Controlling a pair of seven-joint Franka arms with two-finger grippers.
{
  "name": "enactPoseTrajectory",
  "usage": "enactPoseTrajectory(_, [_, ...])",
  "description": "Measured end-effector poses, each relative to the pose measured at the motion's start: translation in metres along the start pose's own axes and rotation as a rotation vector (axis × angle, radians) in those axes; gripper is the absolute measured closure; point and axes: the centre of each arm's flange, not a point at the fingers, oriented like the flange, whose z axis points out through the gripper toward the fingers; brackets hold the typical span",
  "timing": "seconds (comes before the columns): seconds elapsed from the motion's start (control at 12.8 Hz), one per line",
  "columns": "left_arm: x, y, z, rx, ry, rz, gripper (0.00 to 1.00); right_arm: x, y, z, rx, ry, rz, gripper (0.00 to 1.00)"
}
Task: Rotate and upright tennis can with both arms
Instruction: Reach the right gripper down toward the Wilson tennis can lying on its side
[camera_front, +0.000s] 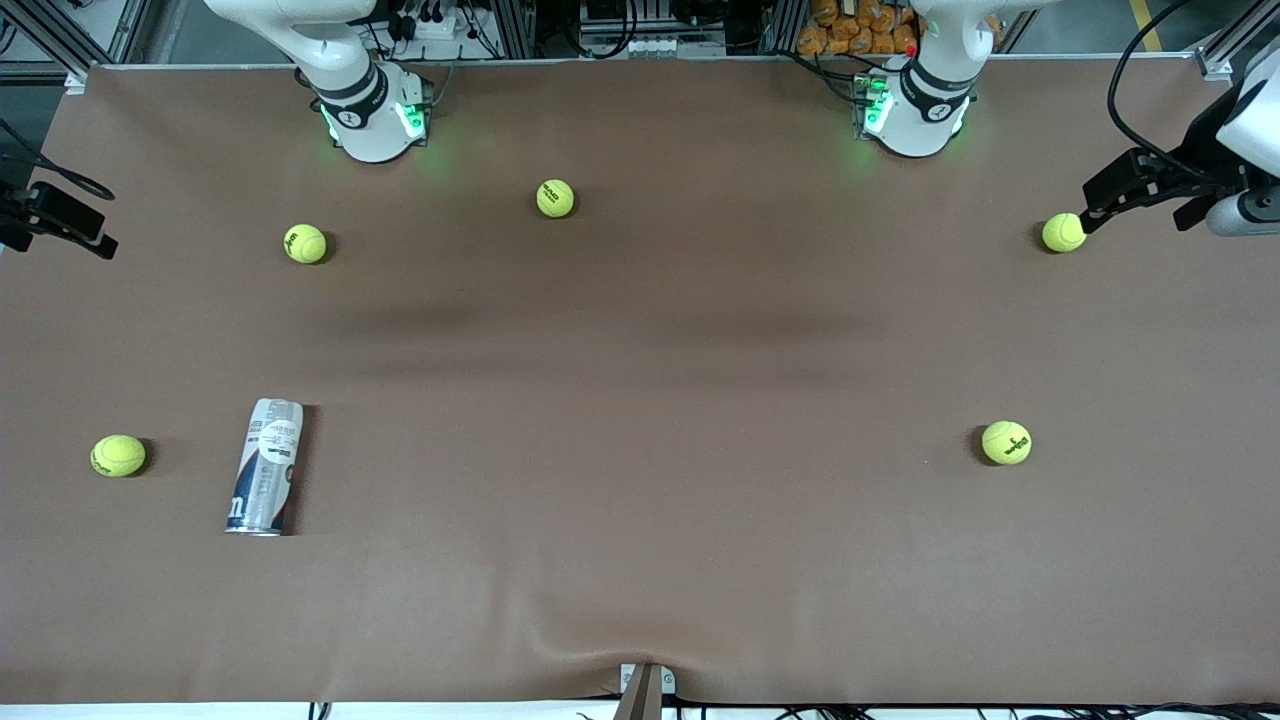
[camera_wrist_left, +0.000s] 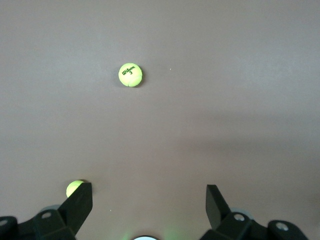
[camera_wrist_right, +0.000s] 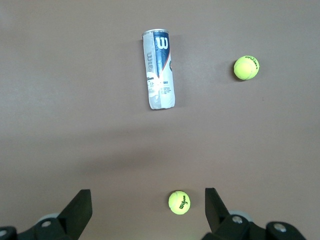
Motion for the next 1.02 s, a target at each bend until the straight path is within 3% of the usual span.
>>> enactPoseTrajectory(0.55, [-0.002, -0.003, -0.002, 0.010, -0.019, -0.004, 0.00, 0.027, -0.002, 0.044, -0.013, -0.043, 0.000, 0.00])
enactPoseTrajectory(0.78, [-0.002, -0.003, 0.001, 0.010, -0.031, -0.004, 0.00, 0.059, -0.005, 0.098, -0.025, -0.066, -0.020, 0.00])
enactPoseTrajectory(1.02, [0.000, -0.003, 0.005, 0.010, -0.042, -0.004, 0.00, 0.103, -0.006, 0.172, -0.043, -0.032, -0.087, 0.00])
